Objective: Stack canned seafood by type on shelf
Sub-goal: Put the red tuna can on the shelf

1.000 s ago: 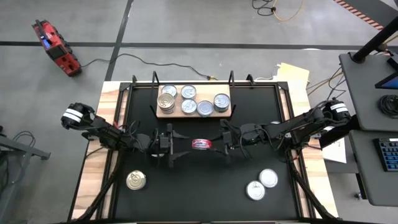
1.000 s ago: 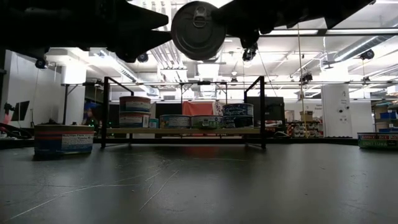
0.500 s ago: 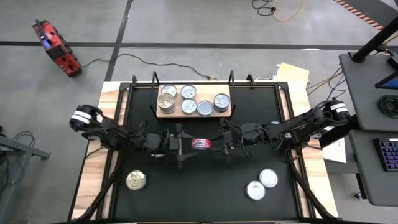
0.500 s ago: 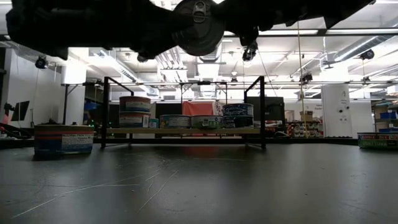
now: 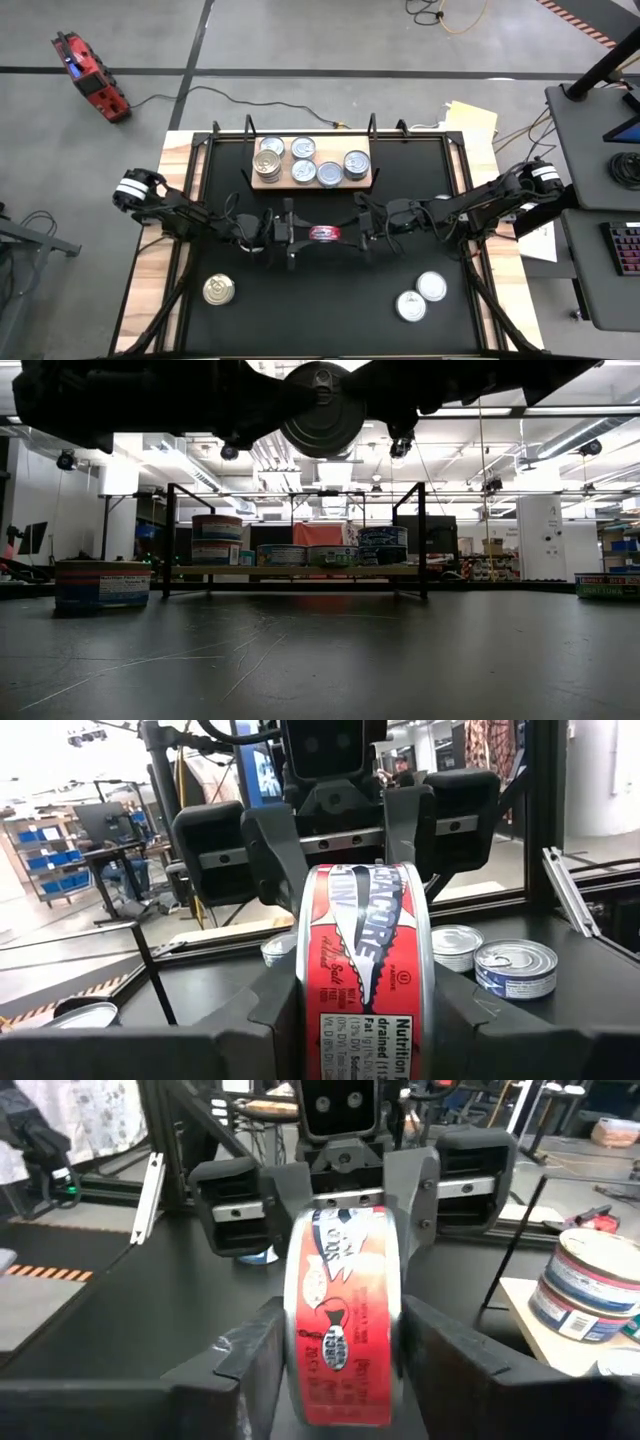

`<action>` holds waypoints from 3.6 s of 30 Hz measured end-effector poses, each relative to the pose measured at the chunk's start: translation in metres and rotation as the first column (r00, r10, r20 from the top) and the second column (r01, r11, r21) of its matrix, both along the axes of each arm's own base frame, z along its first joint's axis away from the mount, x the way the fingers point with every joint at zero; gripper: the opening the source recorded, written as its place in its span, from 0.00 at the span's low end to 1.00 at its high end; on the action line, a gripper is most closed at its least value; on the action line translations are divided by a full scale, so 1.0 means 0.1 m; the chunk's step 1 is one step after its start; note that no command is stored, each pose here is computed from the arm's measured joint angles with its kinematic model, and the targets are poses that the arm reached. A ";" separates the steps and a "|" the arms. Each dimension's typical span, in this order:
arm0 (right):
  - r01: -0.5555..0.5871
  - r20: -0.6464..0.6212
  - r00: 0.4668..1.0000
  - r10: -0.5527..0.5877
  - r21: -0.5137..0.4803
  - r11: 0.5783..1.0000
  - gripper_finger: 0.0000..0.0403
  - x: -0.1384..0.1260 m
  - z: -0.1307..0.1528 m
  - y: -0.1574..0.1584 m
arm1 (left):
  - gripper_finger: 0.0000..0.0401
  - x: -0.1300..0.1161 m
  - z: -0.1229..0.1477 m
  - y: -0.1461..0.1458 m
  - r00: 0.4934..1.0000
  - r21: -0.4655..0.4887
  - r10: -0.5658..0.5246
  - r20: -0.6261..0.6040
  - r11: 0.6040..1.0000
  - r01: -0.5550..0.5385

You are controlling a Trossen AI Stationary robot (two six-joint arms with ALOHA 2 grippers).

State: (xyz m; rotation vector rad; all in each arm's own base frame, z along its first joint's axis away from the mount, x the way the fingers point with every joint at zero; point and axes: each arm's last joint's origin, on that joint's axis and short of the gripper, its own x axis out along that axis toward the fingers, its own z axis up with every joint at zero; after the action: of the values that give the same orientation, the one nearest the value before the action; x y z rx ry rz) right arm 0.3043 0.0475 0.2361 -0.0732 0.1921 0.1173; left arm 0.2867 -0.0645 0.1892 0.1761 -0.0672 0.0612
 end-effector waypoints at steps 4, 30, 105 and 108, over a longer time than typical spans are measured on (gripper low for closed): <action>0.009 -0.003 1.000 -0.009 0.002 1.000 0.52 -0.01 0.00 0.00 | 0.29 -0.01 0.00 0.00 1.000 -0.034 0.000 0.001 0.999 0.000; -0.055 0.053 0.940 0.338 -0.952 0.301 0.61 -0.23 0.24 0.44 | 0.29 -0.67 0.13 0.40 0.978 -0.978 0.029 0.209 0.005 0.209; 0.411 0.109 0.836 -0.538 -0.775 0.481 0.31 0.57 0.24 -0.81 | 0.80 -0.82 0.43 0.46 0.971 -0.169 0.121 0.204 0.982 -0.087; 0.483 0.081 0.797 -0.598 -0.681 0.551 0.31 0.57 0.23 -0.93 | 0.80 -0.93 0.45 0.50 0.966 -0.141 0.226 0.126 0.968 -0.208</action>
State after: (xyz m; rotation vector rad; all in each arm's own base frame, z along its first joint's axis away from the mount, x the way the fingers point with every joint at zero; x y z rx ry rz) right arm 0.3609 -0.0456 0.2589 -0.7440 0.4101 -0.5993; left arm 0.1935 -0.0141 0.2346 0.0515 -0.1844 0.2970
